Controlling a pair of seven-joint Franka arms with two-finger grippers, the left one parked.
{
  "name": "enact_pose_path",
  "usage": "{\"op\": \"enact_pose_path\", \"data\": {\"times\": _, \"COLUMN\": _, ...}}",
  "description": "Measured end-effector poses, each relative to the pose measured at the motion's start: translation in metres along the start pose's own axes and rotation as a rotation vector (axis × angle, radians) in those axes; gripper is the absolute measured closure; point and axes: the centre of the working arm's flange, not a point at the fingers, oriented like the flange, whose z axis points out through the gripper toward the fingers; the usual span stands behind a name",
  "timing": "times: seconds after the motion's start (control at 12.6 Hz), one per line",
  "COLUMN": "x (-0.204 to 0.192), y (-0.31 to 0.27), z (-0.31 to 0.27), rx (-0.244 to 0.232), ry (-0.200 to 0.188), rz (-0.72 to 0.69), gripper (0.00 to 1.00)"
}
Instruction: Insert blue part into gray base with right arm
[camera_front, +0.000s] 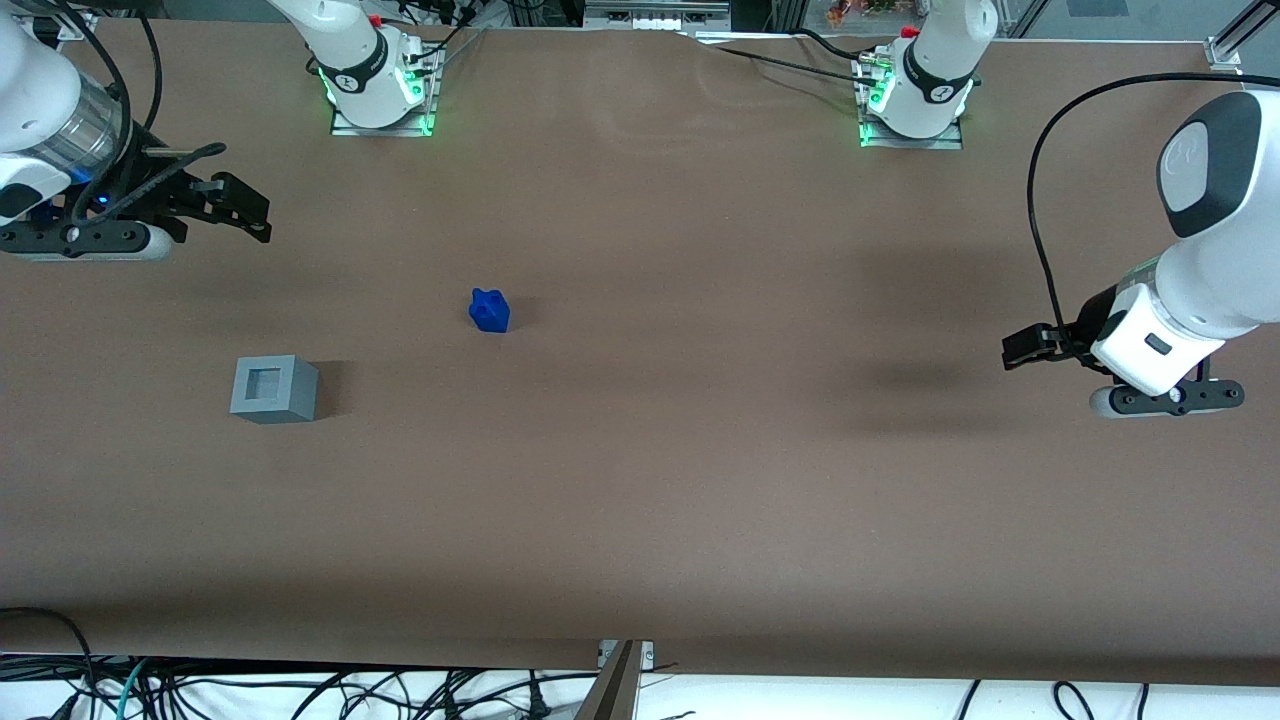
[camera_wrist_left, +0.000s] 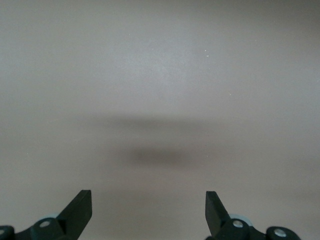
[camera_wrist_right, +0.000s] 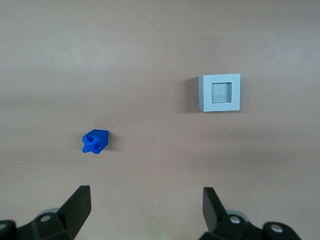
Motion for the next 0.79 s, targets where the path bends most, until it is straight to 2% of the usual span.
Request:
{"op": "enact_pose_path", "data": {"times": 0.4, "x": 0.0001, "y": 0.0005, "z": -0.0009, "rx": 0.0, "ry": 0.002, "rz": 0.001, "gripper": 0.01}}
{"op": "enact_pose_path", "data": {"times": 0.79, "x": 0.0027, "y": 0.0043, "z": 0.0005, "rx": -0.032, "ry": 0.011, "rz": -0.007, "gripper": 0.01}}
